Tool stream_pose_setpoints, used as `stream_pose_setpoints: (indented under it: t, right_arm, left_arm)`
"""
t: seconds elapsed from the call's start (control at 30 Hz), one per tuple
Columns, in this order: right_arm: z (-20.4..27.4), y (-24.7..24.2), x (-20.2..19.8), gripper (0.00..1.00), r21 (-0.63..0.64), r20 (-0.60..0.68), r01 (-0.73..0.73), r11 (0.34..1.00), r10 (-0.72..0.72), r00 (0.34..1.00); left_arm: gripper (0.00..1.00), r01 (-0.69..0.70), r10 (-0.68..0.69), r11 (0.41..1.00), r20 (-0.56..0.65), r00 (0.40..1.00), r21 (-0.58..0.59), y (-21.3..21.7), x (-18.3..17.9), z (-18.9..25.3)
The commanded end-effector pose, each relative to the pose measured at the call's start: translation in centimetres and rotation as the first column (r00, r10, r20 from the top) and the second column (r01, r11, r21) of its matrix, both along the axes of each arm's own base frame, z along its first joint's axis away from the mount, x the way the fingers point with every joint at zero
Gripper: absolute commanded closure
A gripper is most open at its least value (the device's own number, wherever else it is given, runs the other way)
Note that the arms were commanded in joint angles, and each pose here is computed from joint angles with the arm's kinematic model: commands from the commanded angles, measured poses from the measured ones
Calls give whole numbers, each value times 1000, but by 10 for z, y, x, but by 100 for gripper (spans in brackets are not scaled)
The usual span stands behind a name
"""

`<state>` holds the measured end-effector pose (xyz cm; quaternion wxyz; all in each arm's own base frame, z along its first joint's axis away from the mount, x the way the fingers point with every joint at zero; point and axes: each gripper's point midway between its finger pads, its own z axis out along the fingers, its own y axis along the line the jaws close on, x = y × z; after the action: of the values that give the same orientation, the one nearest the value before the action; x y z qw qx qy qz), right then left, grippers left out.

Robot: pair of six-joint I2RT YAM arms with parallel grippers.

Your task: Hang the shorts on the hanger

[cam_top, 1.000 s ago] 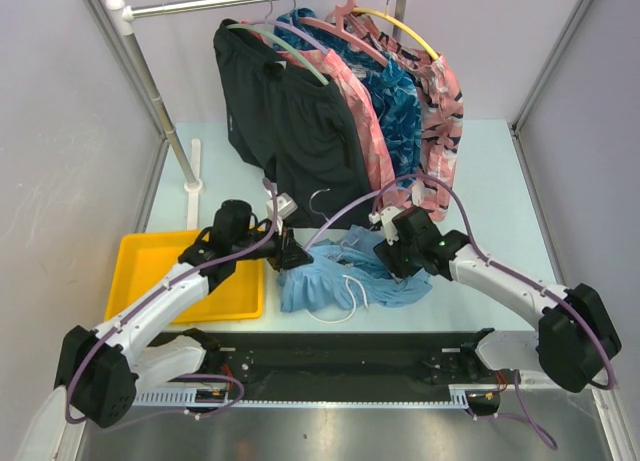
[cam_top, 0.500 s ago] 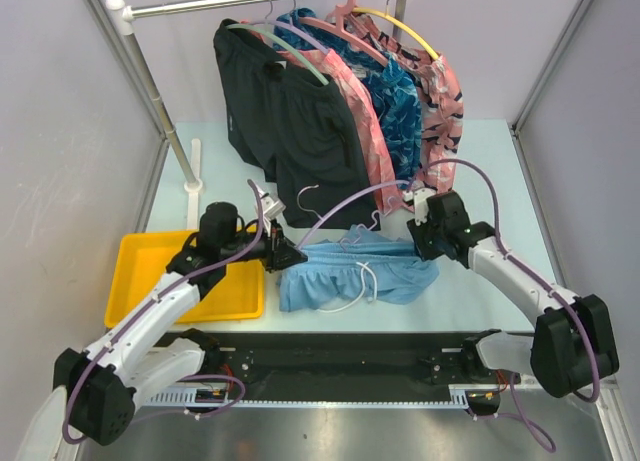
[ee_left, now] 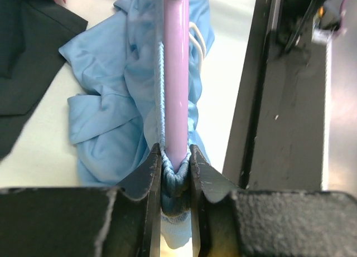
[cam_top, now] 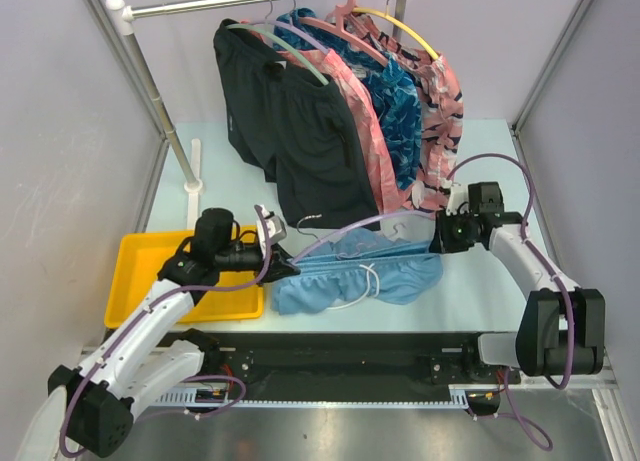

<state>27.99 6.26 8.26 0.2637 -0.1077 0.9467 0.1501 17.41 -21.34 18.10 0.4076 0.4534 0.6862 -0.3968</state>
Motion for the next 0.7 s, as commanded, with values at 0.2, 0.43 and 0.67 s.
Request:
stream_pose_setpoints:
  t: [0.2, 0.43, 0.67]
  right_arm:
    - [44, -69, 40, 100, -172, 161, 176, 969, -149, 976]
    - [77, -75, 39, 100, -191, 226, 211, 959, -167, 960]
    - [105, -76, 32, 100, -198, 274, 235, 952, -177, 945]
  left_arm:
    - [100, 113, -159, 971, 215, 964, 211, 24, 2, 2]
    - [99, 81, -143, 933, 154, 978, 351, 29, 20, -17]
    - [100, 94, -165, 882, 116, 979, 461, 20, 28, -39]
